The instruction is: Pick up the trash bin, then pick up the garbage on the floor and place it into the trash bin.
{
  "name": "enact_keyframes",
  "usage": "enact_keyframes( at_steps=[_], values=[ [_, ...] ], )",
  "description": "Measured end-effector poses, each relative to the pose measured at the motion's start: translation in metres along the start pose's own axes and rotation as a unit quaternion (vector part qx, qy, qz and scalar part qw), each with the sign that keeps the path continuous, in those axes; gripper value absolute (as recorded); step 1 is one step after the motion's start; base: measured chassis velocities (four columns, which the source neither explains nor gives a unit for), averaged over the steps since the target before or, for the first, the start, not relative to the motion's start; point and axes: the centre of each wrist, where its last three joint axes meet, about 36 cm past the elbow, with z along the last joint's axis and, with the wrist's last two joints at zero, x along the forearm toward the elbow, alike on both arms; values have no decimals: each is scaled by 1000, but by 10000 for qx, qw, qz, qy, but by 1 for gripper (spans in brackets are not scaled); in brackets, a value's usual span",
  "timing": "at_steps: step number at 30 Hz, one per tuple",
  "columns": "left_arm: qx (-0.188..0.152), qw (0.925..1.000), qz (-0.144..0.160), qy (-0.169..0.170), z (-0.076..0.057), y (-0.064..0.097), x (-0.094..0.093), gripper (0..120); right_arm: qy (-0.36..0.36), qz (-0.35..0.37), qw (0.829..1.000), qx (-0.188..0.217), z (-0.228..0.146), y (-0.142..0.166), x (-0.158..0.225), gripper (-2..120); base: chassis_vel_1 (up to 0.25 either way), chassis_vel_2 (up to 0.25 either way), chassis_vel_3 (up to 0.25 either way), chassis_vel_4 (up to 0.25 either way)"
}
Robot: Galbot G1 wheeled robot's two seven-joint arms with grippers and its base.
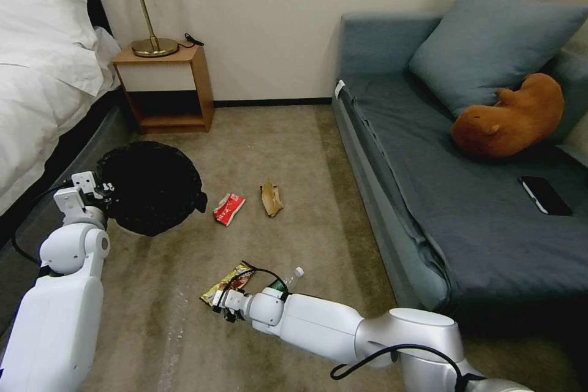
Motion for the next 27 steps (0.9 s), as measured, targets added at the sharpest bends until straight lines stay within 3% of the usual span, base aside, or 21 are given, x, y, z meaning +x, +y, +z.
enact_keyframes(
  at_steps=[8, 20, 27],
  values=[
    [-41, 10000, -37, -57, -4, 12, -5, 3, -219, 312, 9989, -291, 2, -29, 18, 0, 0, 0, 0, 0],
    [-5, 10000, -30, -60, 9, 25, -18, 3, -520, 628, 9939, -746, 0, -56, 40, 0, 0, 0, 0, 0],
    [15, 10000, -58, -55, 10, 33, -25, 3, -692, 763, 9898, -985, -3, -69, 51, 0, 0, 0, 0, 0]
  ],
)
